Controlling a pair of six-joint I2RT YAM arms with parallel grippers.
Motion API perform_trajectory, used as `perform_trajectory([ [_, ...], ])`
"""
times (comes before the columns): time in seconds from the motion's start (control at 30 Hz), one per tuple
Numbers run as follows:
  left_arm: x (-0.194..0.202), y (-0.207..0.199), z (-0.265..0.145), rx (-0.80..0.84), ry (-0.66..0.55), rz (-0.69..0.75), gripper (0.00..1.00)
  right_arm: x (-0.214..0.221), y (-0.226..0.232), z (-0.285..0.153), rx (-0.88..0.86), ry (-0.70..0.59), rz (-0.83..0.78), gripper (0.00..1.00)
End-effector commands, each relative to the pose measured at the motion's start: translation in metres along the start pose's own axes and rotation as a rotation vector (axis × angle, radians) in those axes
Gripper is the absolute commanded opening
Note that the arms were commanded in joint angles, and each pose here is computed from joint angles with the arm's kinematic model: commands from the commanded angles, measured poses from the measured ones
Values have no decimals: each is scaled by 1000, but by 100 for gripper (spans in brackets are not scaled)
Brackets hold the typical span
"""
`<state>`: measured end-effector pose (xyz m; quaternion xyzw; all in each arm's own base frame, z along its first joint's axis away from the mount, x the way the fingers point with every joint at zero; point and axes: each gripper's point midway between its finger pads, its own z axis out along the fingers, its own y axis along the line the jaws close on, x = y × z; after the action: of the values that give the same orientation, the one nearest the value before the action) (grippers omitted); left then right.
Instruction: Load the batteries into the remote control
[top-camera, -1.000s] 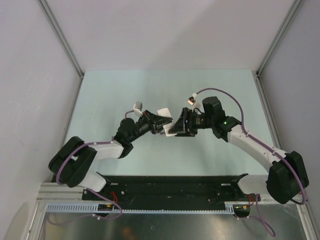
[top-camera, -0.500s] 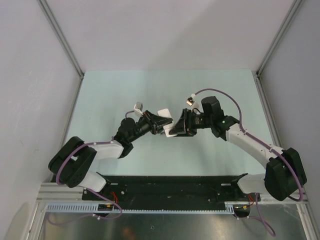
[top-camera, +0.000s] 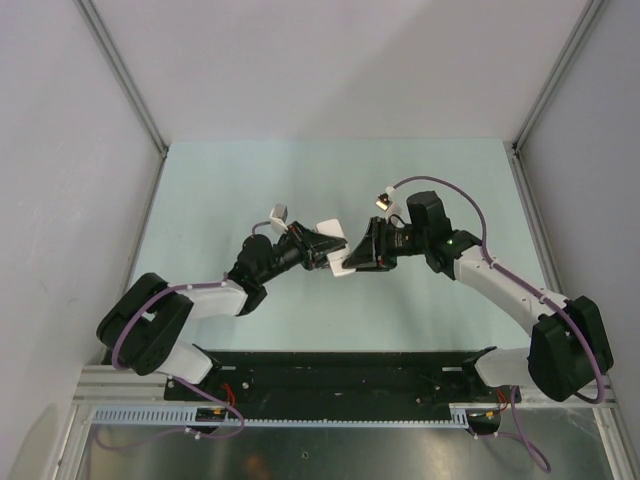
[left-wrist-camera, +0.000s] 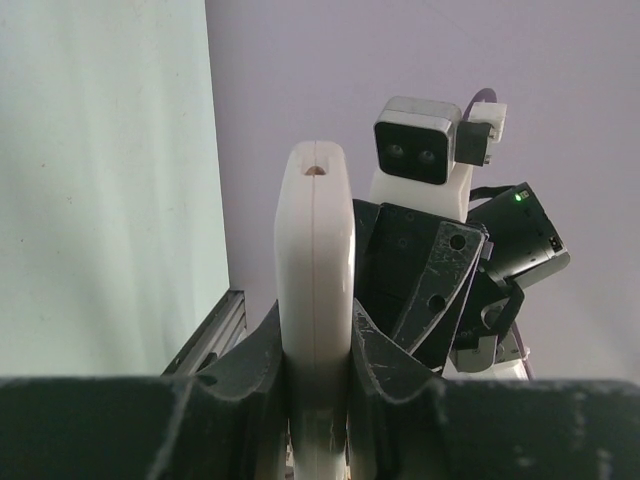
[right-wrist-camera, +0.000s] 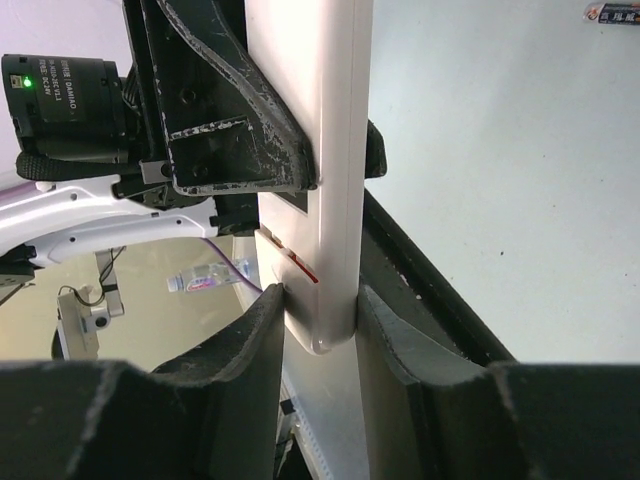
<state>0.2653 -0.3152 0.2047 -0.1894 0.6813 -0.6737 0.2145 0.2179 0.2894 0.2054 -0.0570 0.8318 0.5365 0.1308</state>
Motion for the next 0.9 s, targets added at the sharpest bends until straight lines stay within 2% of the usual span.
perform_trajectory([
  [0.0,8,-44,1,128,50,52,0,-3,-8,-1,27,0,-15,35],
  [0.43,8,-34,2,99,49,46,0,-10,-2,-2,27,-29,-11,36],
  [0.87,10,-19,1,22,61,55,0,-15,-17,-2,68,-41,31,34],
])
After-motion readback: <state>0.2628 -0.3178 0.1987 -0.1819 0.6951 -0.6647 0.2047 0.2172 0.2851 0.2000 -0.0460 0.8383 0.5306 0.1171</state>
